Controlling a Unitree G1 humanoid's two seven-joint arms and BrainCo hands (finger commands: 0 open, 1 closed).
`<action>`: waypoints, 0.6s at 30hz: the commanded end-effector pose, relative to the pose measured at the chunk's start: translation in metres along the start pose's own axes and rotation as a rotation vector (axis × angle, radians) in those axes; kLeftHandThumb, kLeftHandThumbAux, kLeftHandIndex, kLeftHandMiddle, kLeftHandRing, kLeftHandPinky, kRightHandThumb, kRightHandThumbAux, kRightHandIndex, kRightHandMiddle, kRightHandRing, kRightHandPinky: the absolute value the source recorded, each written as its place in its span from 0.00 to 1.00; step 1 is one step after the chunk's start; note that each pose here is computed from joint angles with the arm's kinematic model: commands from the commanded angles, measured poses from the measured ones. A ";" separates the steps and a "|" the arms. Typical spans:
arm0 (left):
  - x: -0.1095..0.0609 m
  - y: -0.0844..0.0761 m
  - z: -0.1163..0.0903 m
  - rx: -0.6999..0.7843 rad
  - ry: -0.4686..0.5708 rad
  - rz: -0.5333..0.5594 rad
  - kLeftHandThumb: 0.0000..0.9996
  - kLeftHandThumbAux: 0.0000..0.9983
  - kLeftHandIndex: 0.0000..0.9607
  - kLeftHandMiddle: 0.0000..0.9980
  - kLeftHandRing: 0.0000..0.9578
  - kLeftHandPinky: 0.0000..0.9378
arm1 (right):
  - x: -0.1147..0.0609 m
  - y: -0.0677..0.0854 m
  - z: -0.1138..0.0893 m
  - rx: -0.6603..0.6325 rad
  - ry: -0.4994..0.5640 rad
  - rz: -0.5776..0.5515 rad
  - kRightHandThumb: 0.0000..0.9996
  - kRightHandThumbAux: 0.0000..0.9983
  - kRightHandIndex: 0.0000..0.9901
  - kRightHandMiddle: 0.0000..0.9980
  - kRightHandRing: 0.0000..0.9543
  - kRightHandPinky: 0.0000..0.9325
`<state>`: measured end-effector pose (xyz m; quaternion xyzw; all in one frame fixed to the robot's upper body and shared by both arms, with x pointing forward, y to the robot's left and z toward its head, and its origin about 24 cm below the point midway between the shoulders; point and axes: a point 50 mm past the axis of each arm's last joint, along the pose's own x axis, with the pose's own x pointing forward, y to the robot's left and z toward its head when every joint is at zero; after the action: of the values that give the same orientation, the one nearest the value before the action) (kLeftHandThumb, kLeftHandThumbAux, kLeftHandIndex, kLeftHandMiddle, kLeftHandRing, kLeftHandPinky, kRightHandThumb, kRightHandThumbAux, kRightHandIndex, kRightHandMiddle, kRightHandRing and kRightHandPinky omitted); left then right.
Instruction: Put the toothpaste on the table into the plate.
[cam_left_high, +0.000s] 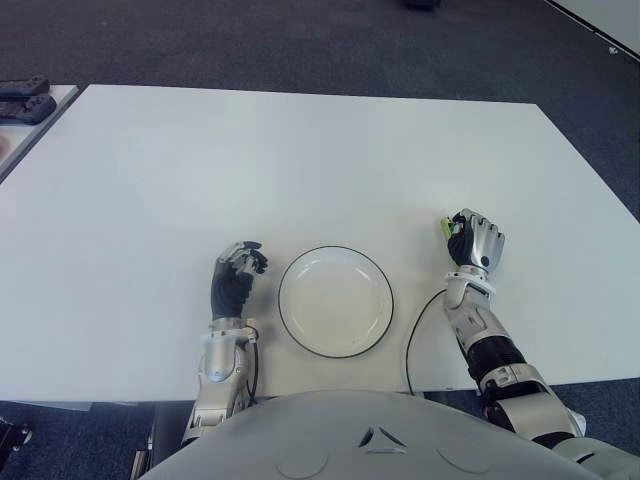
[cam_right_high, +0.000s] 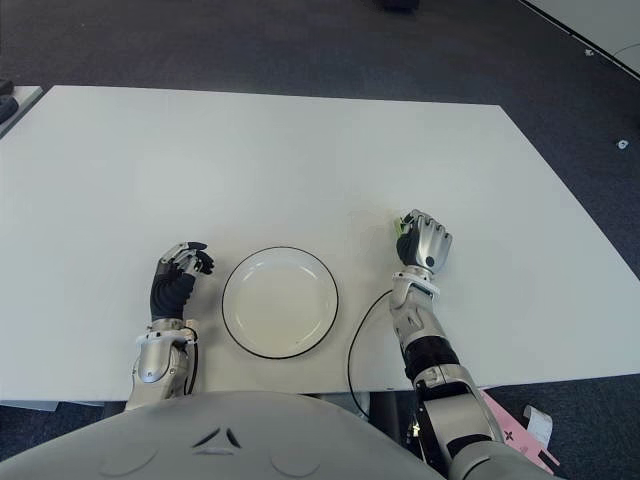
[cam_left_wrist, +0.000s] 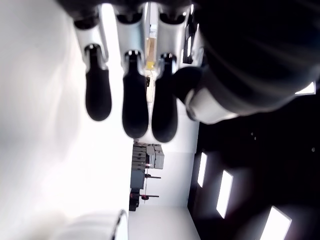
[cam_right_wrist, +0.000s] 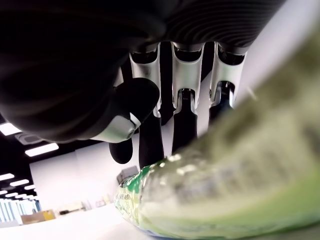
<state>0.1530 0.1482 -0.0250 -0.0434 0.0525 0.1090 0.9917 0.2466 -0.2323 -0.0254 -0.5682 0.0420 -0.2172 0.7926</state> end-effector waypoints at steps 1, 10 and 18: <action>-0.005 -0.002 -0.014 -0.019 0.090 0.040 0.70 0.72 0.45 0.58 0.59 0.58 | -0.045 0.022 -0.028 -0.041 0.093 0.138 0.97 0.64 0.44 0.59 0.60 0.68; -0.004 -0.003 -0.013 -0.025 0.086 0.042 0.70 0.72 0.45 0.58 0.59 0.58 | -0.043 0.018 -0.024 -0.007 0.056 0.107 0.98 0.64 0.44 0.61 0.62 0.70; -0.003 -0.004 -0.012 -0.015 0.090 0.054 0.70 0.72 0.45 0.57 0.59 0.58 | -0.041 0.015 -0.022 0.005 0.041 0.092 0.98 0.64 0.44 0.62 0.61 0.69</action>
<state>0.1534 0.1509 -0.0249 -0.0387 0.0543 0.1190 0.9907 0.2393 -0.2334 -0.0237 -0.5576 0.0186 -0.2175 0.8009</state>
